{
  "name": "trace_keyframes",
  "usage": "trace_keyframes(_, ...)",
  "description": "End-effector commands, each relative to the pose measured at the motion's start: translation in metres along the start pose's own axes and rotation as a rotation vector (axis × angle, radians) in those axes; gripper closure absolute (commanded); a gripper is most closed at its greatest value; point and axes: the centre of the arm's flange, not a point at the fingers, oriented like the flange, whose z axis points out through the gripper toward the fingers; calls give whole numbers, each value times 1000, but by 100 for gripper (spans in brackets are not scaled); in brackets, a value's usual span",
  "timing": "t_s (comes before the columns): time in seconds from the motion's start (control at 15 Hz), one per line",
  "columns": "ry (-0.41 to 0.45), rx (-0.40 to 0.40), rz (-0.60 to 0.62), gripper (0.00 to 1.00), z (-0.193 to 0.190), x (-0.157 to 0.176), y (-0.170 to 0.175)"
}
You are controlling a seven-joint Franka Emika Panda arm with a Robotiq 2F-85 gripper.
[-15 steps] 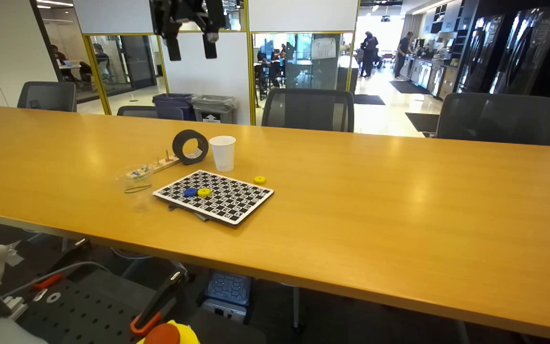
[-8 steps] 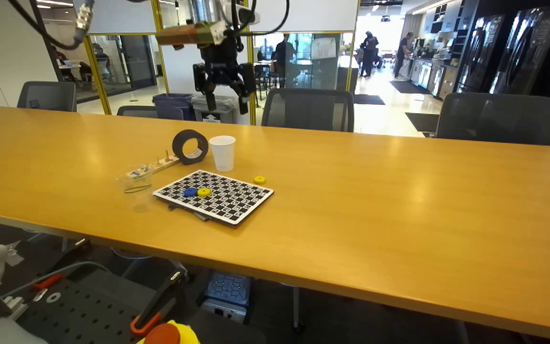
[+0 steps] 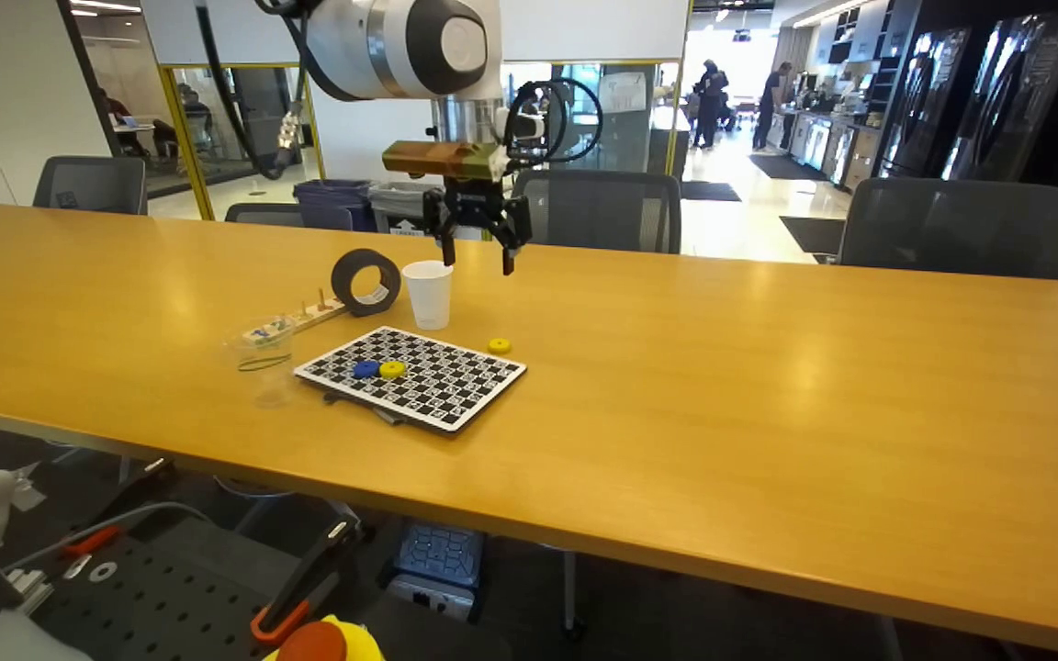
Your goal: Place the yellow rings inside the white cup, put the blue ring inside the clear cup
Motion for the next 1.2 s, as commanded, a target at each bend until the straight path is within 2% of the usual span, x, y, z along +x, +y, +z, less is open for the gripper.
trace_keyframes(0.0,-17,17,-75,0,17,52,10)
trace_keyframes(0.4,-72,21,-93,0,69,88,10)
trace_keyframes(0.67,-82,25,-99,0,99,99,6)
trace_keyframes(1.13,-75,40,-95,0,126,109,0)
